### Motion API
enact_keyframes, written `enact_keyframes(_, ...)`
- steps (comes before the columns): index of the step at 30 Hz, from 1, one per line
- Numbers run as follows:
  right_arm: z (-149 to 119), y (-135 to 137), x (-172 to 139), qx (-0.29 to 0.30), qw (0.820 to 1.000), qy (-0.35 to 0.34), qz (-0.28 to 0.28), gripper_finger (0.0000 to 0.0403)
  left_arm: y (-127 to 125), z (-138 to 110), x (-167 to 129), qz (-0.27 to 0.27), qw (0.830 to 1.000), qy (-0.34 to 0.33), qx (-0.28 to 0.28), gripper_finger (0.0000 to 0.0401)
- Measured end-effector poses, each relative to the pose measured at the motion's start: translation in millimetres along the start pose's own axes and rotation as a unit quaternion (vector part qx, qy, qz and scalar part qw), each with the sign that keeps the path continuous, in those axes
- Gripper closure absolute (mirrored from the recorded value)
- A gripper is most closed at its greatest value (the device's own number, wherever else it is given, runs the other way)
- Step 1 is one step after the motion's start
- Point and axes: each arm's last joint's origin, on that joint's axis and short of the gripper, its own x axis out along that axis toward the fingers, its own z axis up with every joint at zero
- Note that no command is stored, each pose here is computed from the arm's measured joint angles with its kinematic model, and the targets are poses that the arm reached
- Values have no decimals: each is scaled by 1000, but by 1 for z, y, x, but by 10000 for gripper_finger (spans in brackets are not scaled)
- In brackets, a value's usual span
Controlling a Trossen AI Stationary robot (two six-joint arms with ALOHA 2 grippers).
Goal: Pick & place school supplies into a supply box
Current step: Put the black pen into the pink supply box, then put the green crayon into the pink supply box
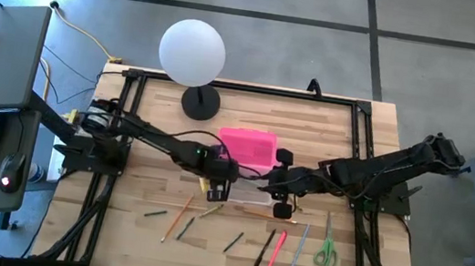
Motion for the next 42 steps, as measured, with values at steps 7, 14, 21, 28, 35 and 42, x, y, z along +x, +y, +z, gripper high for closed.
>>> enact_keyframes(7,-1,0,0,4,1000,6,-6,300,-2,2,2,-43,998,-2,52,294)
enact_keyframes(14,-2,-1,0,4,1000,9,-20,300,-1,3,3,-41,998,-7,51,260)
enact_keyframes(21,-2,-1,0,5,1000,8,-20,299,-1,20,-21,-74,996,8,49,250)
enact_keyframes(28,-2,-1,0,8,1000,9,-20,300,6,36,-69,-67,990,106,66,249)
enact_keyframes(35,-4,-1,0,11,1000,21,-21,300,10,25,-126,-24,973,231,0,249)
enact_keyframes(42,-8,-2,0,12,999,30,-22,300,-14,-12,-187,103,978,159,-84,249)
